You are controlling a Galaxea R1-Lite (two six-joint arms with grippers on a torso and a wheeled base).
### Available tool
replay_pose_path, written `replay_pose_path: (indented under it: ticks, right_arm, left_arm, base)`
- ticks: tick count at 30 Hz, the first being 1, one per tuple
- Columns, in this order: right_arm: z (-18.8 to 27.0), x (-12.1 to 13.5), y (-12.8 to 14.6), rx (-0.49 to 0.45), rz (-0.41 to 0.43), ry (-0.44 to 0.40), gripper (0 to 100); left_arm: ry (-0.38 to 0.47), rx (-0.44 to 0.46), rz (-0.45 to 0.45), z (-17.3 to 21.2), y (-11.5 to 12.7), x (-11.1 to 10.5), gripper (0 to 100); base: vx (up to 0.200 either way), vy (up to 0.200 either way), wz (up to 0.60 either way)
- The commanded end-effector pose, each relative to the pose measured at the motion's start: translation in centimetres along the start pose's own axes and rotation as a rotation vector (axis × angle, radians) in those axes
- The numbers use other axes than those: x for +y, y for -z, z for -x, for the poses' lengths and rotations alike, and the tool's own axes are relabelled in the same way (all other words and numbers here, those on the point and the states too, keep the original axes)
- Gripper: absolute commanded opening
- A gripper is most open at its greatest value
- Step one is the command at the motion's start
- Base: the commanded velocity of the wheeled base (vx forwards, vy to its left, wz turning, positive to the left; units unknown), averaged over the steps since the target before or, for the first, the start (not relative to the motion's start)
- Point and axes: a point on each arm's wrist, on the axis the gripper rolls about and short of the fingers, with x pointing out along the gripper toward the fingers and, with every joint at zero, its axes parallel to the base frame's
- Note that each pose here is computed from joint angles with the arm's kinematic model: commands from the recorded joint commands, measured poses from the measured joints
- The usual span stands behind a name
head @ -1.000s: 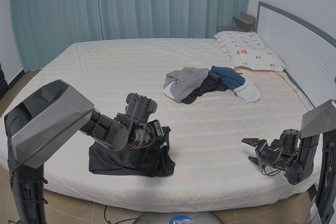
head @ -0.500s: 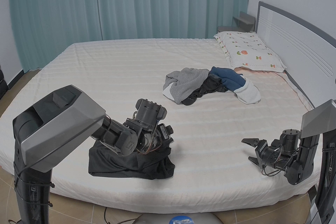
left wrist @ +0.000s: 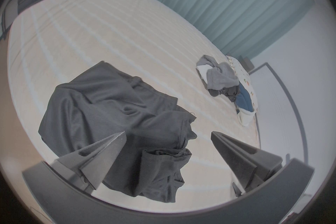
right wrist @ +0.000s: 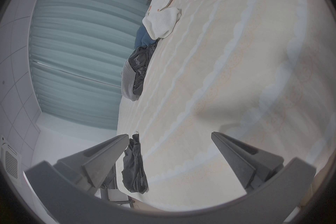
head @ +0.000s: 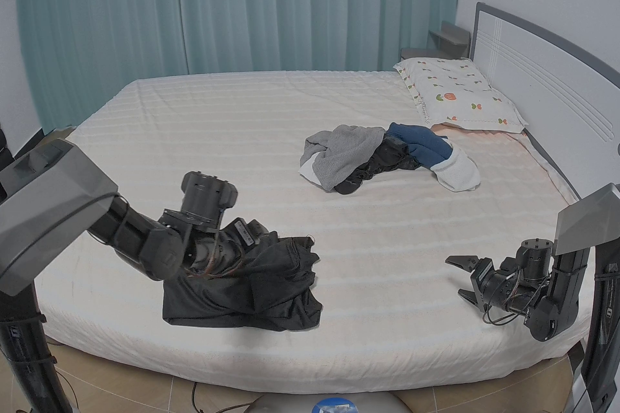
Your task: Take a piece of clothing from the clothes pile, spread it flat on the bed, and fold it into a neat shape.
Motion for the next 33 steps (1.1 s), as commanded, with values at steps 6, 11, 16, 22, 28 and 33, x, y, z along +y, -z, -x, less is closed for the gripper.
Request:
replay_pose_path:
  ticks: [6,11,16,22,28,33]
  right_arm:
    - [-0.6,0.1,0.0,-0.004,0.013,-0.014,100]
    - [-1.3,0.7,-0.1,-0.003,0.039,-0.038,100]
    - [-0.8,3.2,1.7,0.058,0.201,-0.072,100]
    - [-2.7,7.3,3.9,0.115,0.325,-0.182,100]
    - [-4.4,9.9,5.2,0.140,0.401,-0.152,100]
    - [-7.2,12.3,7.2,0.081,0.571,-0.014,100]
  left_arm:
    - [-0.037,0.011,0.260,2.0,-4.1,8.8,100]
    - [-0.006,0.009,0.319,2.1,-4.2,9.8,100]
    - [0.018,-0.006,0.334,1.0,-3.3,10.4,100]
    - [0.028,-0.014,0.382,0.2,-3.3,10.9,100]
    - [0.012,-0.007,0.370,0.0,-2.5,11.2,100]
    - [0.031,-0.024,0.367,0.0,-2.1,11.6,100]
  base:
    - [0.000,0.200,0.00]
    - [0.000,0.200,0.00]
    - [0.000,0.200,0.00]
    - [0.000,0.200,0.00]
    - [0.000,0.200,0.00]
    - [0.000,0.200,0.00]
